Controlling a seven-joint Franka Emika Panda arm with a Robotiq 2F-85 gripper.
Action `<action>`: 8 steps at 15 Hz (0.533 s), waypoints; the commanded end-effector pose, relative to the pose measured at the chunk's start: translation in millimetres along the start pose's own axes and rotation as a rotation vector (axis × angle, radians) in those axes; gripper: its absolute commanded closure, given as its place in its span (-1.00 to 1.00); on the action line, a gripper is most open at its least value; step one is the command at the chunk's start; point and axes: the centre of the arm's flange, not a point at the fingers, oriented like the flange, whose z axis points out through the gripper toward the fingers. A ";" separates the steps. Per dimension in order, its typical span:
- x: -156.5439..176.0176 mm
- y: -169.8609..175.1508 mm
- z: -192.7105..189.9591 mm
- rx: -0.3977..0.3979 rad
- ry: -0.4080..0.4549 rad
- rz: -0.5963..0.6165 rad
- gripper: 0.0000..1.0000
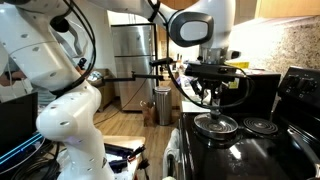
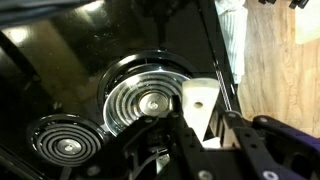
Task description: Take the spatula out of the pot, put it on the counter then pick the lid on the stove and put it on the pot
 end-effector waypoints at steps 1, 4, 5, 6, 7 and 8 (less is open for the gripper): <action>-8.4 -2.9 3.6 0.033 0.099 -0.078 0.84; -26.3 6.1 -15.9 0.085 0.255 -0.011 0.85; -10.1 6.0 -4.1 0.069 0.164 -0.008 0.42; -16.0 9.7 -8.8 0.073 0.201 0.001 0.42; -20.6 11.9 -12.6 0.072 0.220 0.005 0.42; -22.7 12.6 -15.3 0.070 0.229 0.009 0.42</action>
